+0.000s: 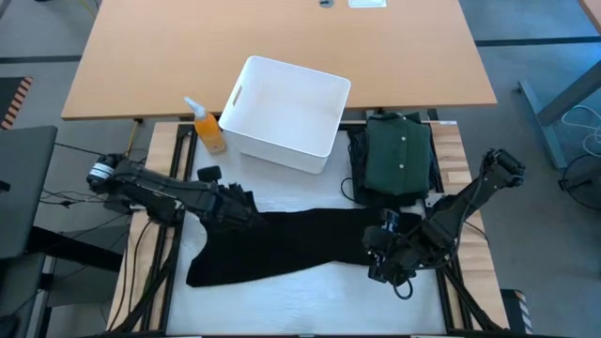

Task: Fold laundry
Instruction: Fold the black shirt

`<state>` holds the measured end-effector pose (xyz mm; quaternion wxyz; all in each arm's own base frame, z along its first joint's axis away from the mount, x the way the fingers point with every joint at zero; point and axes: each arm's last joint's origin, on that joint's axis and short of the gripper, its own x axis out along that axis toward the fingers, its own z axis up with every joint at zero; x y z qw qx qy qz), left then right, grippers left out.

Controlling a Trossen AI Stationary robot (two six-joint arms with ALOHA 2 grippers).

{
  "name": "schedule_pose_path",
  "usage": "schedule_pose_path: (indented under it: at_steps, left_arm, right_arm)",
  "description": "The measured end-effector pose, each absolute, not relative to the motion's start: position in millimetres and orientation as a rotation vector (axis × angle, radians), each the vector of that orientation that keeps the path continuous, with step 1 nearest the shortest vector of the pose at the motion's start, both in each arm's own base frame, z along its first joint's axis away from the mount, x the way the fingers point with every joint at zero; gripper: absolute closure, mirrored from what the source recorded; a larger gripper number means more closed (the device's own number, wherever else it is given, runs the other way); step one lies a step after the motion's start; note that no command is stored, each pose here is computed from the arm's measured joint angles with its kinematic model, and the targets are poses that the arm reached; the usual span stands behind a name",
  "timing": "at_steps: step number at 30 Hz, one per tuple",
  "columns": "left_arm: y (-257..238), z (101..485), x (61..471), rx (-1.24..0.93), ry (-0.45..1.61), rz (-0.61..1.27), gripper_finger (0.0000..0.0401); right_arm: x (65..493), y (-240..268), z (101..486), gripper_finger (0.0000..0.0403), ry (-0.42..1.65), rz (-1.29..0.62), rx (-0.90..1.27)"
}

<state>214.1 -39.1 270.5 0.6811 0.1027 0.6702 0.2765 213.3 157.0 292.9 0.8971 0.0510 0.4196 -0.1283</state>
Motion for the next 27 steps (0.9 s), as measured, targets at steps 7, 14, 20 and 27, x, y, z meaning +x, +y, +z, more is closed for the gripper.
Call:
schedule_pose_path:
  at_steps: [7, 14, 20, 27]
  left_arm:
    - [-41, 268, 220, 0.118, 1.55, 0.453, 0.0401]
    - [-99, 265, 222, -0.013, 1.448, 0.13, 0.0401]
    - [-149, 254, 212, -0.135, 1.4, -0.006, 0.0401]
    - [-168, 209, 205, -0.266, 1.358, 0.009, 0.0398]
  right_arm:
    - [213, 158, 293, 0.0278, 0.869, -0.266, 0.111]
    - [207, 167, 293, 0.0278, 0.865, -0.23, 0.119]
    - [202, 173, 293, 0.0278, 0.867, -0.207, 0.12]
    - [205, 170, 293, 0.0278, 0.865, -0.226, 0.145]
